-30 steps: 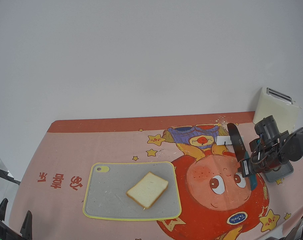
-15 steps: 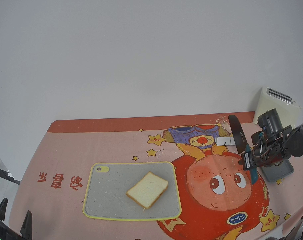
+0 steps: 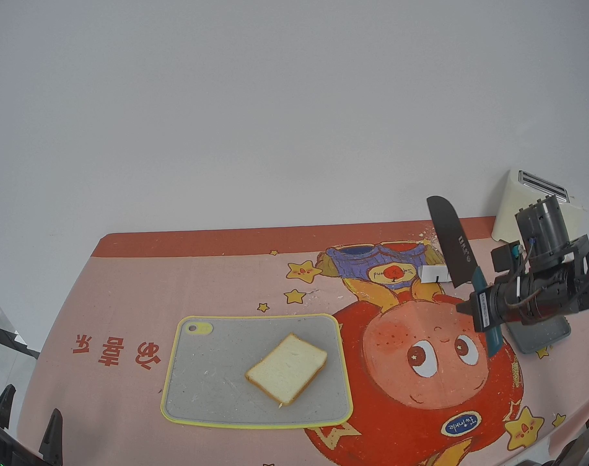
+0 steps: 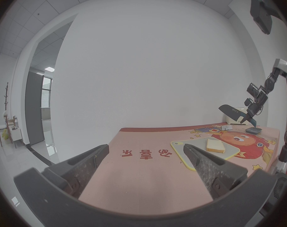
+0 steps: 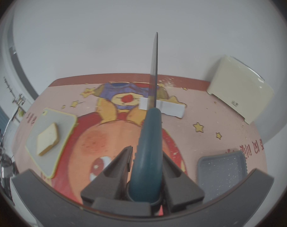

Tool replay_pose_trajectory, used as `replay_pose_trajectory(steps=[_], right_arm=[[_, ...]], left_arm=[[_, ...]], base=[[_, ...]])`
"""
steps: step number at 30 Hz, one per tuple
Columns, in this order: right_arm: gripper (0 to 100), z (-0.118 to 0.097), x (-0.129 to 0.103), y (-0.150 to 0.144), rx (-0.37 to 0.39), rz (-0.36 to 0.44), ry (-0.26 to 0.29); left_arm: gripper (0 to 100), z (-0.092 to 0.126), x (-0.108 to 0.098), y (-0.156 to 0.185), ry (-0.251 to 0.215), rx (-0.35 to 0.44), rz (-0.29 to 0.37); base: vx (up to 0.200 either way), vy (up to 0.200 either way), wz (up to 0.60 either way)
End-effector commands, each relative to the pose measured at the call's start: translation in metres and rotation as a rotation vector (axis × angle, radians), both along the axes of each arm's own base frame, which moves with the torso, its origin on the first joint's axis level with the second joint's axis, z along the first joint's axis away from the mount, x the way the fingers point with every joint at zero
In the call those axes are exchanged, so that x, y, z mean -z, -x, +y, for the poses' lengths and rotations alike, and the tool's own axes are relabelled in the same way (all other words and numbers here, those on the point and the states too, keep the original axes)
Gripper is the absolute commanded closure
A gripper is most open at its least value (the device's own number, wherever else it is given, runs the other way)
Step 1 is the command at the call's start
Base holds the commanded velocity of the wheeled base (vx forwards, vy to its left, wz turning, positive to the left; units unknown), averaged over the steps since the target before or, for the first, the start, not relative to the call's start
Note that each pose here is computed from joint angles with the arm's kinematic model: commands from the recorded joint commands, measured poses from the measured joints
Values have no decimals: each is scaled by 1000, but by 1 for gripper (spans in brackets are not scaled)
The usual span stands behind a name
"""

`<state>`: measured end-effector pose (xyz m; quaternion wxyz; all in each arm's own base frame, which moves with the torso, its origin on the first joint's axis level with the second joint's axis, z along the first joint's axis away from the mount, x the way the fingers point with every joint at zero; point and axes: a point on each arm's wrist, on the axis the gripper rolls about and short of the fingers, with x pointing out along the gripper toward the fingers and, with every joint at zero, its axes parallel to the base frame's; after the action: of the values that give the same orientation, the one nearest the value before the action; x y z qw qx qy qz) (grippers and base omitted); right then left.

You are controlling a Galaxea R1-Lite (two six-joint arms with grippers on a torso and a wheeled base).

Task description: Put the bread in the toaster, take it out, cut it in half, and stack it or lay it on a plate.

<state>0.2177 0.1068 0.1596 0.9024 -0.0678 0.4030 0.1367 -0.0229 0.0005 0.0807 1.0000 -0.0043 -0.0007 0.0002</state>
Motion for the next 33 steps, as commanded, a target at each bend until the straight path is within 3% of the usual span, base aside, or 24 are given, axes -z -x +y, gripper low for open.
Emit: replay_pose_trajectory(steps=[1, 7, 10, 15, 22, 29, 33], right_arm=[[100, 14, -7, 53, -181, -18, -13], [100, 13, -15, 56, -208, -117, -82], [100, 11, -25, 59, -288, -171, -76], [100, 15, -38, 65, -451, -225, -10], [100, 8, -39, 84, -647, -102, 168], [100, 10, -30, 84, -663, -61, 204], [100, 4, -32, 91, -692, -90, 221]], left_arm=[[0, 0, 5, -1, -1, 0, 12], [0, 0, 5, -1, -1, 2, 11], [0, 0, 5, -1, -4, 2, 11], [0, 0, 5, -1, -4, 2, 11], [0, 0, 5, -1, -4, 2, 11], [0, 0, 5, -1, -4, 2, 11], [0, 0, 5, -1, -4, 0, 11]], base=[[0, 0, 0], [0, 0, 0], [0, 0, 0], [0, 0, 0], [0, 0, 0], [0, 0, 0], [0, 0, 0]])
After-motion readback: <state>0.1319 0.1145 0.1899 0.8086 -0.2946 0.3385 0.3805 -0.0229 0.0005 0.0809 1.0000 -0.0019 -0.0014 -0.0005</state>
